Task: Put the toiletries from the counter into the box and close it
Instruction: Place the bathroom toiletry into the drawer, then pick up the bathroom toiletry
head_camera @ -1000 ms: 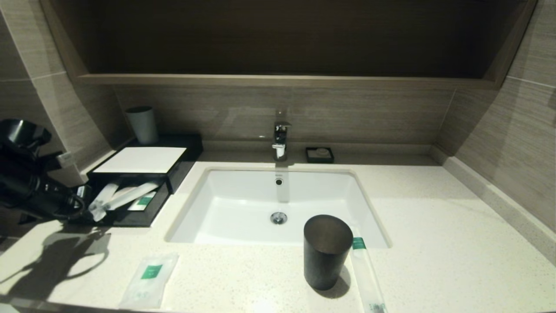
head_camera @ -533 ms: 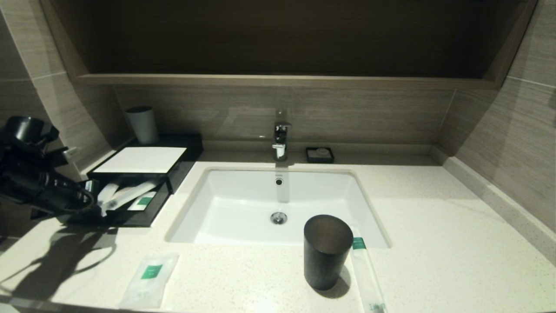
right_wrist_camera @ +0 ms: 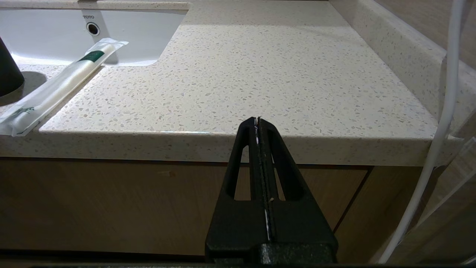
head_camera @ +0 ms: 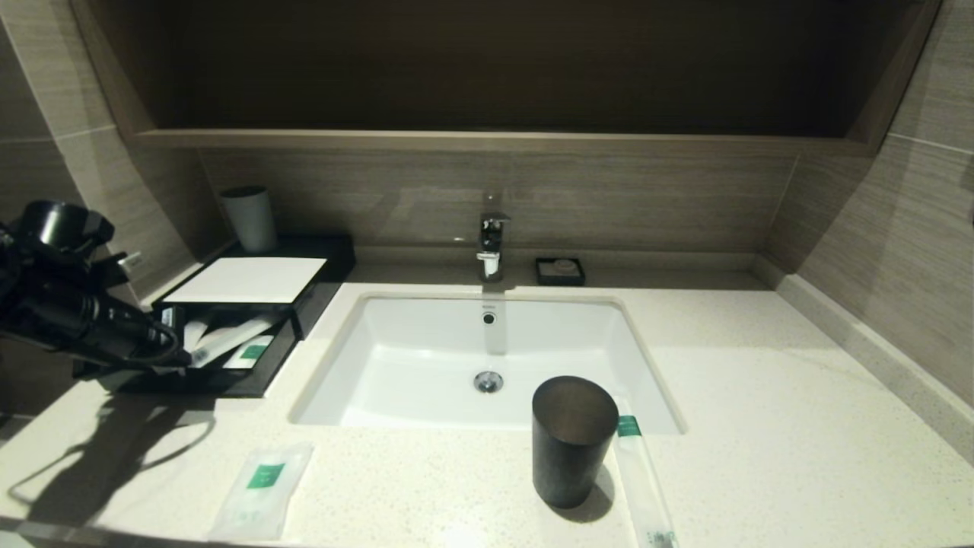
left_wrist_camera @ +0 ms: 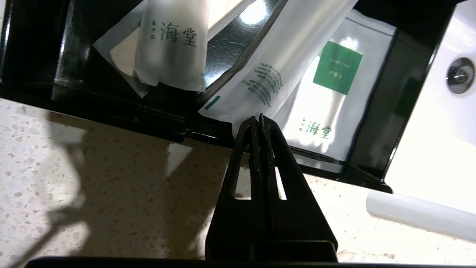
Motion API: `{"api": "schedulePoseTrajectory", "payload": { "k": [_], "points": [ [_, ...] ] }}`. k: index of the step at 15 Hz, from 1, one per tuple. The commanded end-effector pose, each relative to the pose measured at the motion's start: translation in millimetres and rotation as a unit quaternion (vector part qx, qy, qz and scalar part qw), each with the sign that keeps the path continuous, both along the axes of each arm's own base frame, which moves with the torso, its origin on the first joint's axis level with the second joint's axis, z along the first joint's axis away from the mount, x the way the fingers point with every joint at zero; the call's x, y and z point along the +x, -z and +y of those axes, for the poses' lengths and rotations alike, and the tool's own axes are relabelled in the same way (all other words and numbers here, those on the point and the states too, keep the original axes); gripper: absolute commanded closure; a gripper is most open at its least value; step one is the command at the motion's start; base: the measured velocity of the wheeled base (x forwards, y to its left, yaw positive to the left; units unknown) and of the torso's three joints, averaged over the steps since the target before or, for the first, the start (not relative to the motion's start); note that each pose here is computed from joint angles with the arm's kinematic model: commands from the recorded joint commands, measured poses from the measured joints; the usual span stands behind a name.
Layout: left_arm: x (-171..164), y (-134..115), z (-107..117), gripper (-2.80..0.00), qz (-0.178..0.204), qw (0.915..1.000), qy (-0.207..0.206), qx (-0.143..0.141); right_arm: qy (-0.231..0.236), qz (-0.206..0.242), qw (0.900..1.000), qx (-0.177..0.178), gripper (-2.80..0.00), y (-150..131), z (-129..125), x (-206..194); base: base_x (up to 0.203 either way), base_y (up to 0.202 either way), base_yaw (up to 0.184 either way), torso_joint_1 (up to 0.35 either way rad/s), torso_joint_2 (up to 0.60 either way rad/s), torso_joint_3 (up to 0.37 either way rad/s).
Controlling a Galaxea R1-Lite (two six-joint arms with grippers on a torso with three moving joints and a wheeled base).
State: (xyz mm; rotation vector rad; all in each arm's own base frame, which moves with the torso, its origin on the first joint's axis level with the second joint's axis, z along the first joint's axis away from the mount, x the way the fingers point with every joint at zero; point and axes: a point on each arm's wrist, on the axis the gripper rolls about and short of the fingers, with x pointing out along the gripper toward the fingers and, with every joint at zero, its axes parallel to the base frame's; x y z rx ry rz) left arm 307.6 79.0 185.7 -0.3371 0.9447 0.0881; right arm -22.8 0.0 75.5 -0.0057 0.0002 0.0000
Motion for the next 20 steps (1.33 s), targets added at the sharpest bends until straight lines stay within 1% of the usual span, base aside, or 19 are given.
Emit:
{"api": "schedulePoseTrajectory", "payload": {
  "k": [1,3,7,8,10,12,14,16,18,19,20],
  "points": [
    [-2,-4,-1,0.0,-0.009,1.0,-0.003,-0.004,0.0,0.0,1.0,0.0,0.0,0,0,0,0.0,0.0,0.0,0.0,0.0,0.0],
    [-7,-14,-2,0.0,-0.023,0.9997,-0.004,-0.001,0.0,0.0,1.0,0.0,0.0,0,0,0,0.0,0.0,0.0,0.0,0.0,0.0],
    [-29,-41,-7,0.0,-0.065,0.9978,-0.006,0.011,0.0,0.0,1.0,0.0,0.0,0,0,0,0.0,0.0,0.0,0.0,0.0,0.0],
    [-33,-44,-8,0.0,-0.071,0.9974,-0.003,0.009,0.0,0.0,1.0,0.0,0.0,0,0,0,0.0,0.0,0.0,0.0,0.0,0.0],
    [-40,-49,-12,0.0,-0.083,0.9965,0.013,-0.006,0.0,0.0,1.0,0.0,0.0,0,0,0,0.0,0.0,0.0,0.0,0.0,0.0],
    [-42,-47,-16,0.0,-0.085,0.9955,0.036,-0.022,0.0,0.0,1.0,0.0,0.0,0,0,0,0.0,0.0,0.0,0.0,0.0,0.0],
    [-39,-45,-27,0.0,-0.083,0.994,0.061,-0.036,-0.001,0.0,1.0,0.0,0.0,0,0,0,0.0,0.0,0.0,0.0,0.0,0.0],
    [-40,-55,-44,0.0,-0.097,0.9904,0.092,-0.034,0.0,0.0,1.0,0.0,0.0,0,0,0,0.0,0.0,0.0,0.0,0.0,0.0],
    [-51,-69,-58,0.0,-0.11,0.9871,0.112,-0.03,0.0,0.0,1.0,0.0,0.0,0,0,0,0.0,0.0,0.0,0.0,0.0,0.0],
    [-57,-74,-65,0.0,-0.104,0.9863,0.125,-0.031,0.0,0.0,1.0,0.0,0.0,0,0,0,0.0,0.0,0.0,0.0,0.0,0.0],
    [-62,-76,-72,0.0,-0.089,0.9858,0.138,-0.034,0.0,0.0,1.0,0.0,0.0,0,0,0,0.0,0.0,0.0,0.0,0.0,0.0]
  ]
}}
